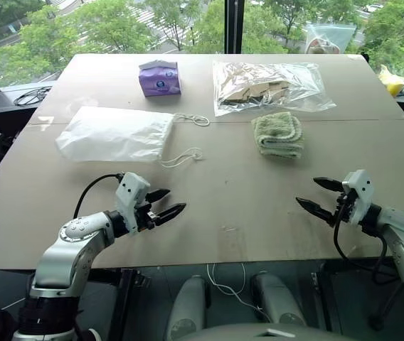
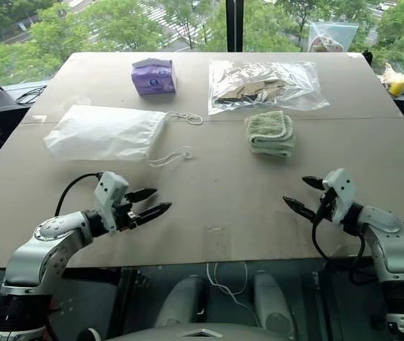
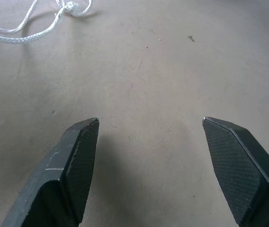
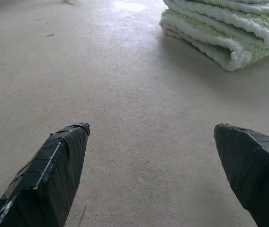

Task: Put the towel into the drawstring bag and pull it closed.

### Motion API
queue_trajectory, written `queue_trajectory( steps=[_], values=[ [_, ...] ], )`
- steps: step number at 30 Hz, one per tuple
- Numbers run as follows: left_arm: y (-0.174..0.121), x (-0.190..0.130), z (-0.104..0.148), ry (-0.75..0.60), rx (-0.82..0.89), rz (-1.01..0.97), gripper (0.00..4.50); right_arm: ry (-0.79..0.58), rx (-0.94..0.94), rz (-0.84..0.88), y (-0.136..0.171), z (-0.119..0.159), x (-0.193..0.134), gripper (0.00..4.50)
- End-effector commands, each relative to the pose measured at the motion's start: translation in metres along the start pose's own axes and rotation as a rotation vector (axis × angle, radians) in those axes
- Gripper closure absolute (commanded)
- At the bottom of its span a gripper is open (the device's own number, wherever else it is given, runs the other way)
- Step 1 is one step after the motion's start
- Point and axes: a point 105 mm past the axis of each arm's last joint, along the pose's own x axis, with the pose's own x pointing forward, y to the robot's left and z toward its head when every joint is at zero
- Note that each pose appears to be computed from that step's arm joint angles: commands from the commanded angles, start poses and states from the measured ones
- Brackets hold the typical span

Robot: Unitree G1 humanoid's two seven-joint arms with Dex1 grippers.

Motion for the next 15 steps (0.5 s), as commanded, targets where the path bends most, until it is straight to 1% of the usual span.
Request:
queue_trajectory(
  steps=[1,4,15],
  values=[
    [0.0025,-0.0018,0.0093,-0.028,0.028,-0.001,0.93,-0.054,-0.043,0.005,0.0009,0.0156,0.0011,0.0],
    [0.0044,-0.0003,0.0134,-0.043,0.012,0.002,0.93,-0.058,-0.049,0.003,0.0,0.0162,0.0019,0.0],
    [-0.0014,0.001,0.0158,-0.05,0.014,-0.013,0.93,-0.053,-0.042,0.014,0.0046,0.0132,0.002,0.0]
  ],
)
